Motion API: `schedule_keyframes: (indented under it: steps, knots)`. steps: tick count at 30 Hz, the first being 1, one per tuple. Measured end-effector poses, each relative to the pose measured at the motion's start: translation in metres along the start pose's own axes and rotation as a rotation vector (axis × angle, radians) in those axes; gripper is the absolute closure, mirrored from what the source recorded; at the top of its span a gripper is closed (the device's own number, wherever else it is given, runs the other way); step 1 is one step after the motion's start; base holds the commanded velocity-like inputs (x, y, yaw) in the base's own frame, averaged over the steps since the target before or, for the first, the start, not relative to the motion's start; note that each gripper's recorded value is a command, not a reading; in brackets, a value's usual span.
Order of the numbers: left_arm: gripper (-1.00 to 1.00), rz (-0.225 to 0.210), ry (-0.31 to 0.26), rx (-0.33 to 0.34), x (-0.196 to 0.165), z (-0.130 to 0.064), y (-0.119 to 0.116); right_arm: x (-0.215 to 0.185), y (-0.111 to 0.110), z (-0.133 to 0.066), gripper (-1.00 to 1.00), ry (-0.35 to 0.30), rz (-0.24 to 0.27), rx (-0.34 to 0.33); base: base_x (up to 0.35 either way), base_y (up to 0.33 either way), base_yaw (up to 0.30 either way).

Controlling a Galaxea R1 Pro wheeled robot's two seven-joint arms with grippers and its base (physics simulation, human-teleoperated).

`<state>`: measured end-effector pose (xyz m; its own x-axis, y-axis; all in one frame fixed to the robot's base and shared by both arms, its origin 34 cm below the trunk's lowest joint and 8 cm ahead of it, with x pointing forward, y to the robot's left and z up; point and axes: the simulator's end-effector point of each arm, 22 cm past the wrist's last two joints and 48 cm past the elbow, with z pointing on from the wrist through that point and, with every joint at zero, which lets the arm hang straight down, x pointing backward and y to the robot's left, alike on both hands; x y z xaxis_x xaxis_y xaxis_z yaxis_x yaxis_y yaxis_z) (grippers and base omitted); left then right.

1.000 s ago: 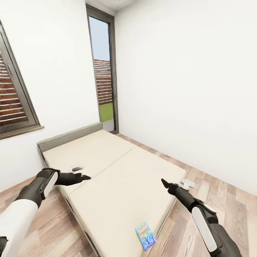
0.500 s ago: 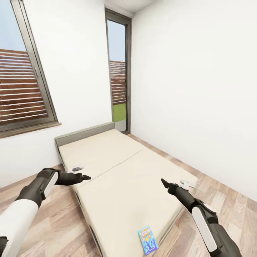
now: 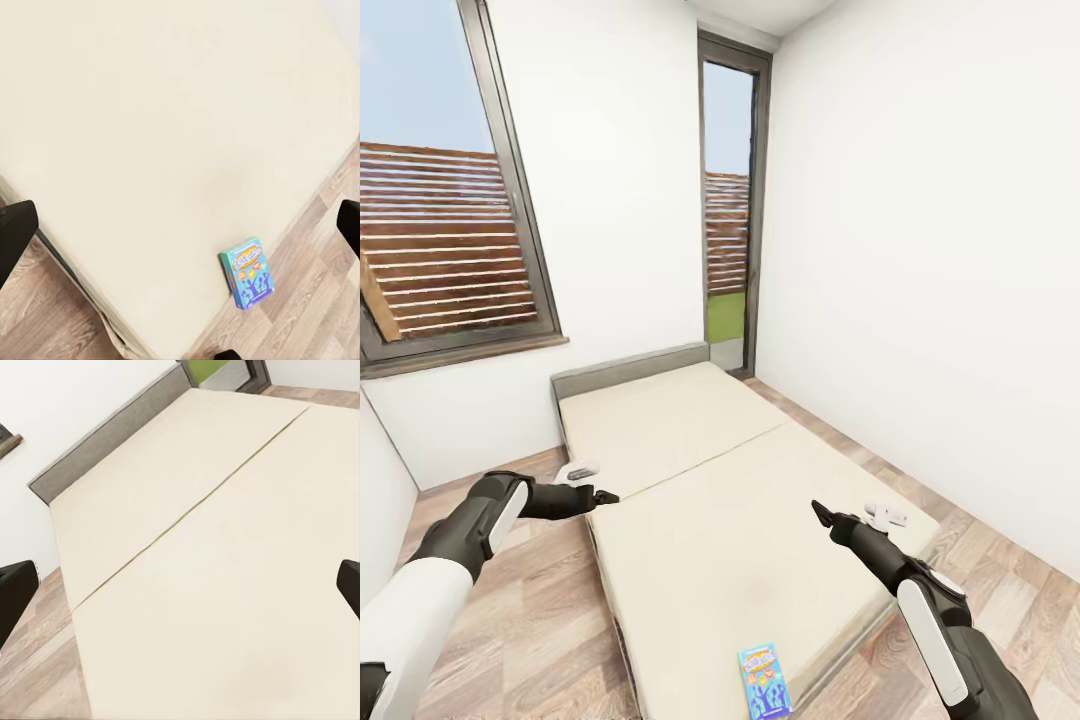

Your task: Put all the toys in the child's room - the three board games (two on the bed and one on the table), the two jigsaw puzzles on the table, and the tennis ball on the table - inside the toy box on the table in the child's room.

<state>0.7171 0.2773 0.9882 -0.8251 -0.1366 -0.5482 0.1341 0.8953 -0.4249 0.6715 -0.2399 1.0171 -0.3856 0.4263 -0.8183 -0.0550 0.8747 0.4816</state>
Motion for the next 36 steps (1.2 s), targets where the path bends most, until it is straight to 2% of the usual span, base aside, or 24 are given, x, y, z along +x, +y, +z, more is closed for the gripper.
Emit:
schedule_keyframes:
  steps: [20, 36]
  knots:
    - [-1.0, 0.003, -0.006, 0.004, -0.0019, -0.0024, -0.0034, -0.0038, 0.0021, -0.0015, -1.0, -0.008, -0.002, -0.003, 0.0, -0.299, 0.253]
    - [-1.0, 0.007, -0.013, 0.005, -0.0044, -0.006, -0.0057, -0.0085, 0.0055, -0.0033, -1.0, -0.017, -0.007, -0.009, -0.081, -0.239, 0.26]
